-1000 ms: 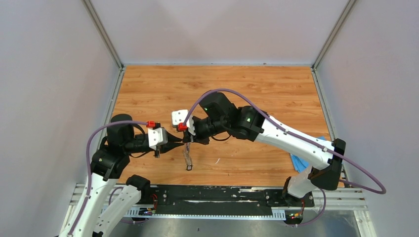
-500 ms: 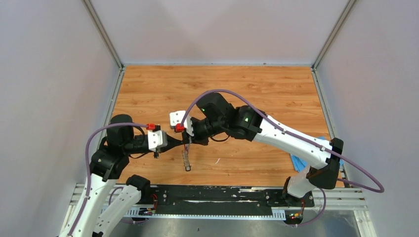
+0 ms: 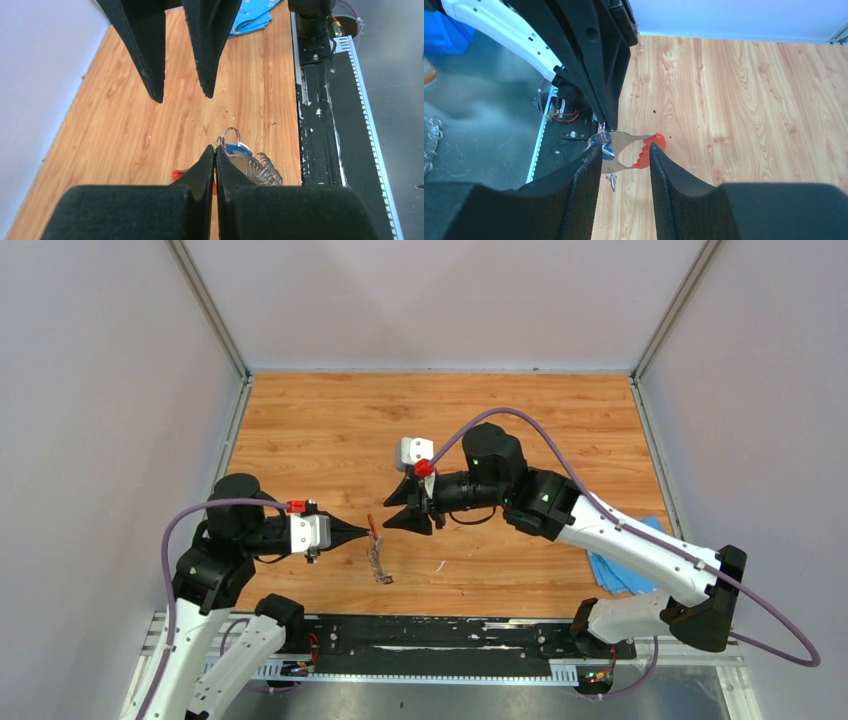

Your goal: Put the keys on the keyring

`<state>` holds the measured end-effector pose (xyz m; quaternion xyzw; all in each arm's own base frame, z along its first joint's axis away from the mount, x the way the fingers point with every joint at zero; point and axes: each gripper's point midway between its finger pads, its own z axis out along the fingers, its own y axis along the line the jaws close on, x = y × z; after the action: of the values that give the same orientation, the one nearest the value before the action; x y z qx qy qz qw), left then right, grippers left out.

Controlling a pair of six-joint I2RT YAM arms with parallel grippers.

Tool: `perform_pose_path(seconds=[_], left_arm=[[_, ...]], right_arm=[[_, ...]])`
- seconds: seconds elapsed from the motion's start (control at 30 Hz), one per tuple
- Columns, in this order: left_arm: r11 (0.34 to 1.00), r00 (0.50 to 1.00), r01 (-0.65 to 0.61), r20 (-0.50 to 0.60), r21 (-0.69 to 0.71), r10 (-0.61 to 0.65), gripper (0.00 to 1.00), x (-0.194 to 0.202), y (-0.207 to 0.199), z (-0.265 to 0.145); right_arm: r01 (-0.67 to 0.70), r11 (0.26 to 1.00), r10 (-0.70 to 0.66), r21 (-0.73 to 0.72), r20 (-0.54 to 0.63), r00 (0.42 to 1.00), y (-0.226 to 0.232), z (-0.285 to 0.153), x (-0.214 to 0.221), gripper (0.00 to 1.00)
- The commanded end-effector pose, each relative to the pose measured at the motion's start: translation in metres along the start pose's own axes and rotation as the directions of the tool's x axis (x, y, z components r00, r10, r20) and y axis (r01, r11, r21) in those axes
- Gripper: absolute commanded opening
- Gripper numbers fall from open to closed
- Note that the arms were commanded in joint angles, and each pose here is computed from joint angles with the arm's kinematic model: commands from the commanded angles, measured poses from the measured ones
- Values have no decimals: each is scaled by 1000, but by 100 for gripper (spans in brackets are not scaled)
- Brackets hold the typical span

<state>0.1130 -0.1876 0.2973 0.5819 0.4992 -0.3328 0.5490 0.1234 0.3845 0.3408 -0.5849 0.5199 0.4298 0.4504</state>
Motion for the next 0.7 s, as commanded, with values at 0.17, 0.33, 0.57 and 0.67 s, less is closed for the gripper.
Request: perform_pose_path(seconds=[0.17,0.33,0.57,0.67], left_arm=[[995,995,-75,60,-73,79,0,-25,12,-5],[992,992,-92,79,-92,99,0,-24,12,-4],[993,993,-100,62,-55,104,0,-25,8,-5],[994,993,-98,61,-57,102,0,-26,9,-5]], right_arm=[[-154,985,163,-72,142,976,11,0,-13,42],[-187,977,204,-105,195,959,14,9,-7,41],[-150,988,150,-18,274,950,-1,15,-9,42],[-143,989,143,-21,273,951,-2,18,-7,40]])
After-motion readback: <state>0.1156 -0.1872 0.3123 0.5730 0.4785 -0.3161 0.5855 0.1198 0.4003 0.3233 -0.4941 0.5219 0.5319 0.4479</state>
